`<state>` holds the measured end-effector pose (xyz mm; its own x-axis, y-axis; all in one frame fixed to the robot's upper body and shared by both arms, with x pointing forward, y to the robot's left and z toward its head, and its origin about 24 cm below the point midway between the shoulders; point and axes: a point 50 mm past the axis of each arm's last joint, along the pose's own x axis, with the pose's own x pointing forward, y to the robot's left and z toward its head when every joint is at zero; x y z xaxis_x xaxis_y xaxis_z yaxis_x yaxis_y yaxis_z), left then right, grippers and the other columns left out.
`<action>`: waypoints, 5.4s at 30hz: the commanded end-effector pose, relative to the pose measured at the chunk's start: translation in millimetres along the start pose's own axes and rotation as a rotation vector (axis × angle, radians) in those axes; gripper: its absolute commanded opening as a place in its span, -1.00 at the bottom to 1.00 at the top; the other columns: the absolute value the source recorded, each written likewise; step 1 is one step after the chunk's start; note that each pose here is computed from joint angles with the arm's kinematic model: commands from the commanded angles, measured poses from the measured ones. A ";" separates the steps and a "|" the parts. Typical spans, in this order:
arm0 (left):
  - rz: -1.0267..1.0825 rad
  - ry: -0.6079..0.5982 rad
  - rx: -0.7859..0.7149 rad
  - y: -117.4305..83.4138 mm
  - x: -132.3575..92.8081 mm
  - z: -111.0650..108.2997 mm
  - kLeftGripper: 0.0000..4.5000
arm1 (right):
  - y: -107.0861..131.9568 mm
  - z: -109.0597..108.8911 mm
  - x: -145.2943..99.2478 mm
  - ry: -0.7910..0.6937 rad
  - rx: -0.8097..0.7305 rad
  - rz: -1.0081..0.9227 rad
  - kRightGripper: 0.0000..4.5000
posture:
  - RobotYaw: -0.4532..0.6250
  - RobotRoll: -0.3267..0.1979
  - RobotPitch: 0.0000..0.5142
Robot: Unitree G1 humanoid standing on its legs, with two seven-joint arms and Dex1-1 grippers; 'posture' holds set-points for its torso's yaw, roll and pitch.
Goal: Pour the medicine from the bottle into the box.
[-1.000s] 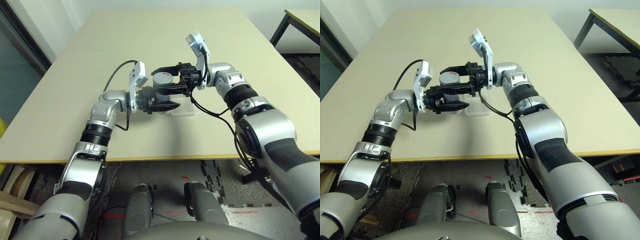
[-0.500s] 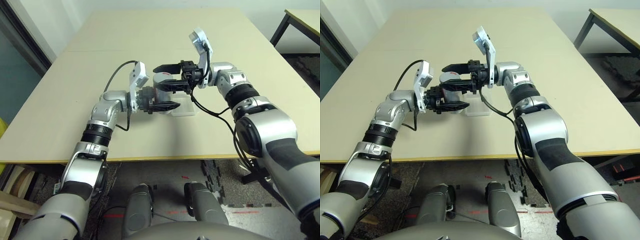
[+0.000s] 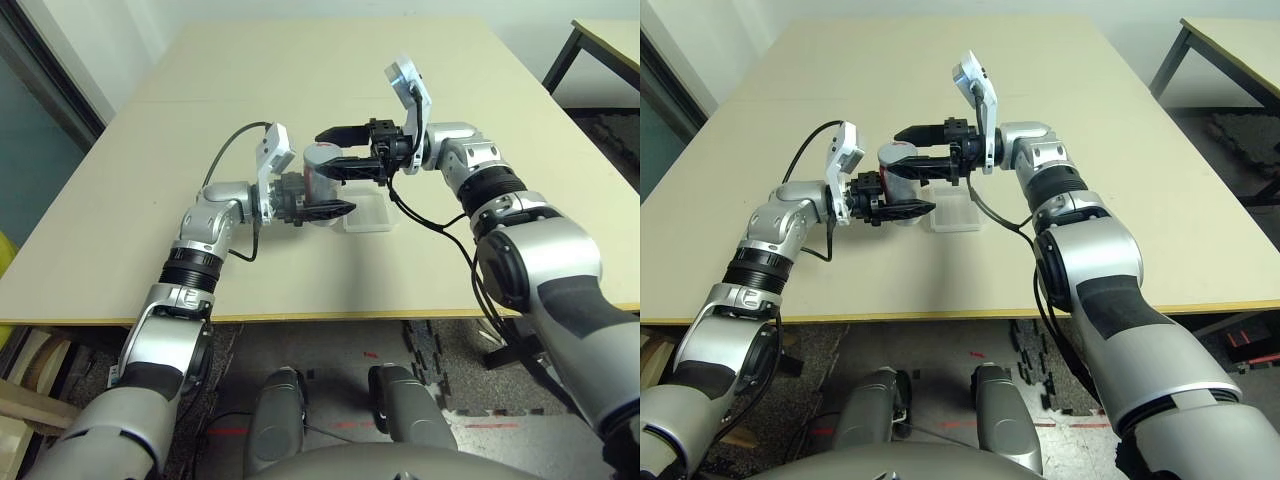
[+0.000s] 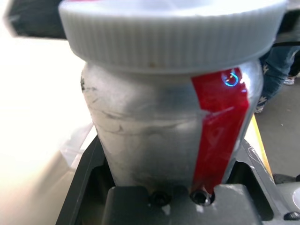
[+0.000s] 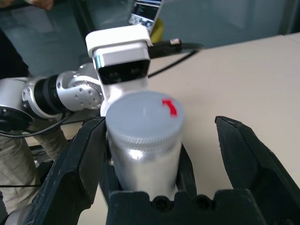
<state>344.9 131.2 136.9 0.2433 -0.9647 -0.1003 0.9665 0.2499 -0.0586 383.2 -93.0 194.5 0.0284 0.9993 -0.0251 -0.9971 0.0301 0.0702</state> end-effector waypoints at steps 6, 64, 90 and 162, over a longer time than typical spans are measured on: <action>-0.052 -0.026 0.050 -4.8 0.4 7.0 0.26 | -11.7 -2.8 -47.5 0.001 0.039 -0.270 1.00 | -0.31 0.25 -0.77; -0.034 -0.011 0.048 5.2 3.1 4.0 0.26 | 6.1 13.4 17.3 -0.031 -0.022 0.106 1.00 | -0.37 0.25 -0.76; -0.043 -0.015 0.051 3.3 5.7 4.6 0.26 | 4.4 10.5 29.7 -0.027 -0.027 0.057 1.00 | -0.35 0.25 -0.77; -0.053 -0.013 0.051 6.0 9.6 7.7 0.26 | 4.6 5.2 20.9 -0.029 0.003 0.070 1.00 | -0.39 0.25 -0.74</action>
<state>352.0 125.9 138.4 0.2065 -0.9757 -0.0734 0.9773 0.2093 -0.0320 379.9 -73.0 201.4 -0.0391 0.9991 0.0184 -0.9962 -0.0404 0.0774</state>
